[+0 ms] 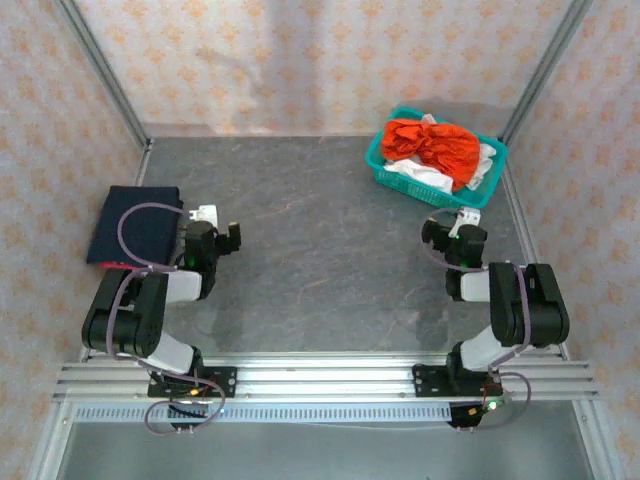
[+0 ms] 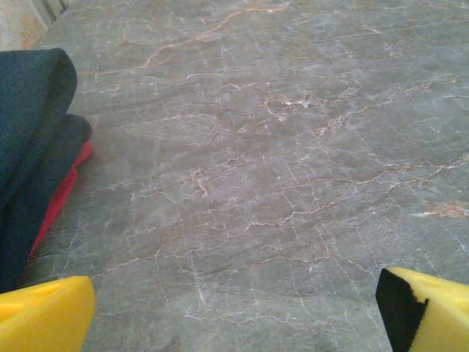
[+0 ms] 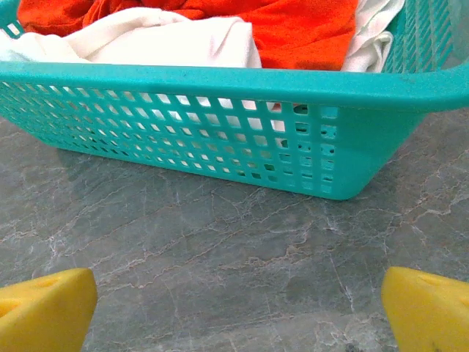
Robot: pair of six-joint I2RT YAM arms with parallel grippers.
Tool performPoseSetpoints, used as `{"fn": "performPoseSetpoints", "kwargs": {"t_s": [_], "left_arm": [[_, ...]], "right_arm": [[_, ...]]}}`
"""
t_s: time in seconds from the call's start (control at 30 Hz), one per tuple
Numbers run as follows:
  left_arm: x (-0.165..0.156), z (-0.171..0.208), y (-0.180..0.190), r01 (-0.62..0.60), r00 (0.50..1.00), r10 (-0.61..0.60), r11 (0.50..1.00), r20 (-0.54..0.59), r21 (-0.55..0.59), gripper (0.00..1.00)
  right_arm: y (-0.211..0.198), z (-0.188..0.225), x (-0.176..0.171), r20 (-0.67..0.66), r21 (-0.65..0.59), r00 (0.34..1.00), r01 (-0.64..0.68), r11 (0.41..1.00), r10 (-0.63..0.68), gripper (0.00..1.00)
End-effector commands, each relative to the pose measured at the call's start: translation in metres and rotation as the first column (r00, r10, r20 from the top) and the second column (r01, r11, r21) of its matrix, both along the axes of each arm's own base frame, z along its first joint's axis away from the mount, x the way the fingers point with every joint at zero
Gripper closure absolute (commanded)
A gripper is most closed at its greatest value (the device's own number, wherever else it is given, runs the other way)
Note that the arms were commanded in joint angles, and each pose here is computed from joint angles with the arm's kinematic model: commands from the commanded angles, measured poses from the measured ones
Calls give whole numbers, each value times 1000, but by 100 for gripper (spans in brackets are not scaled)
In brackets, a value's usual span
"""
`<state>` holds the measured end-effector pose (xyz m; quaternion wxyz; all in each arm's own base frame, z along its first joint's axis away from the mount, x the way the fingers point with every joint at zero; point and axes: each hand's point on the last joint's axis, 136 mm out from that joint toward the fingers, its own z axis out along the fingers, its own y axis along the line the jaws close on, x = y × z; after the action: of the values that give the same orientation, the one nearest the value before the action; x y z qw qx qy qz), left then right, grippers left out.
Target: Fold and stack the t-shirts
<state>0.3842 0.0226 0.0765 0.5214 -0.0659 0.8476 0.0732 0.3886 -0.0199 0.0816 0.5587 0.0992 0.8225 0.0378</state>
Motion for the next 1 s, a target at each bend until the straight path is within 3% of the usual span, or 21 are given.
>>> {"fn": "performPoseSetpoints", "kwargs": {"t_s": [0.0,0.8,0.97], "left_arm": [[9,17,2,-9,998,9,1000,58,7,0],[9,19,3,-13,998,12,1000,60,8,0],[8,46,-5,17,999,-18,1000,28,23,0]], "right_arm": [[4,10,7,28,-13,999,-26,1000,26,1],[3,14,5,50,-12,999,-20,1000,20,1],[3,39,-12,117,-12,993,-10,1000,12,1]]}}
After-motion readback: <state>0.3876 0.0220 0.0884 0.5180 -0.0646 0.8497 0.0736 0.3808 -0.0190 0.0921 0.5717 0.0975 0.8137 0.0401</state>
